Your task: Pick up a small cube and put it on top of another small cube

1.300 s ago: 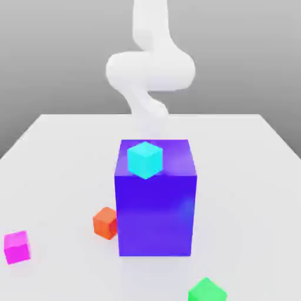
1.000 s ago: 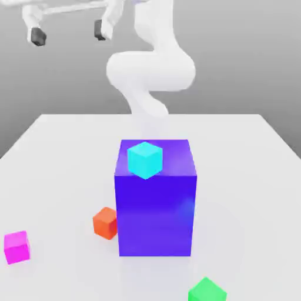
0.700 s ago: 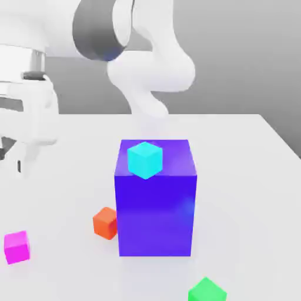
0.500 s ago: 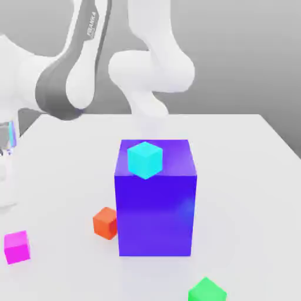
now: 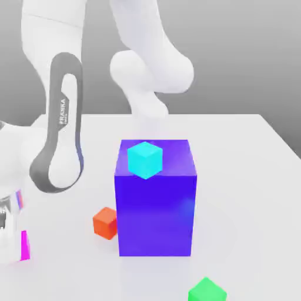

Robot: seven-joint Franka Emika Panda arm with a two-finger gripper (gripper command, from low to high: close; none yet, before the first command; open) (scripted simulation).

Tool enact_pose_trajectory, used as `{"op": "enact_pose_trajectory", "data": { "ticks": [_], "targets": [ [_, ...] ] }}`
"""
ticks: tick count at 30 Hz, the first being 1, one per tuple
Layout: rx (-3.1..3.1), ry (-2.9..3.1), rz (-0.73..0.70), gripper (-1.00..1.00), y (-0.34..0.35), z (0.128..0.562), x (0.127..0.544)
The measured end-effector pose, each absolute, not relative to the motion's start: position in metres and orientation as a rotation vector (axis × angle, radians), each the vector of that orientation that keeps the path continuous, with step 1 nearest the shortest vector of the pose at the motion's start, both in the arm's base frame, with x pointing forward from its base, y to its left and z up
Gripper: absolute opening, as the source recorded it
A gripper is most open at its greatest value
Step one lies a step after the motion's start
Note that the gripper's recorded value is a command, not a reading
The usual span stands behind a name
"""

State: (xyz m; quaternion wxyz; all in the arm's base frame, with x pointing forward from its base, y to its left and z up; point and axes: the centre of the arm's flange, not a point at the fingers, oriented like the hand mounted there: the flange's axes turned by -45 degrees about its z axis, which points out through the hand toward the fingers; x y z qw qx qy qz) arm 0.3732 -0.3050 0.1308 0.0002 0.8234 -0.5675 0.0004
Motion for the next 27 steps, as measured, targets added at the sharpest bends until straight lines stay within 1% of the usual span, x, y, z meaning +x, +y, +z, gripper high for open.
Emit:
{"op": "enact_pose_trajectory", "data": {
  "ticks": [5, 6, 10, 14, 19, 21, 23, 24, 27],
  "targets": [
    [2.597, -1.768, 0.001, -1.00, -0.302, 0.185, 0.376],
    [2.653, -1.689, 0.000, -1.00, -0.286, 0.191, 0.390],
    [2.901, -1.231, -0.006, -1.00, -0.193, 0.206, 0.455],
    [3.056, -0.774, -0.008, -1.00, -0.095, 0.218, 0.493],
    [3.141, -0.217, -0.003, -1.00, 0.030, 0.233, 0.510],
    [3.144, 0.005, -0.001, -1.00, 0.079, 0.219, 0.512],
    [3.141, 0.092, 0.000, -1.00, 0.099, 0.192, 0.511],
    [3.140, 0.107, 0.000, 1.00, 0.102, 0.183, 0.511],
    [3.140, 0.107, 0.000, 1.00, 0.102, 0.183, 0.511]
  ]
}}
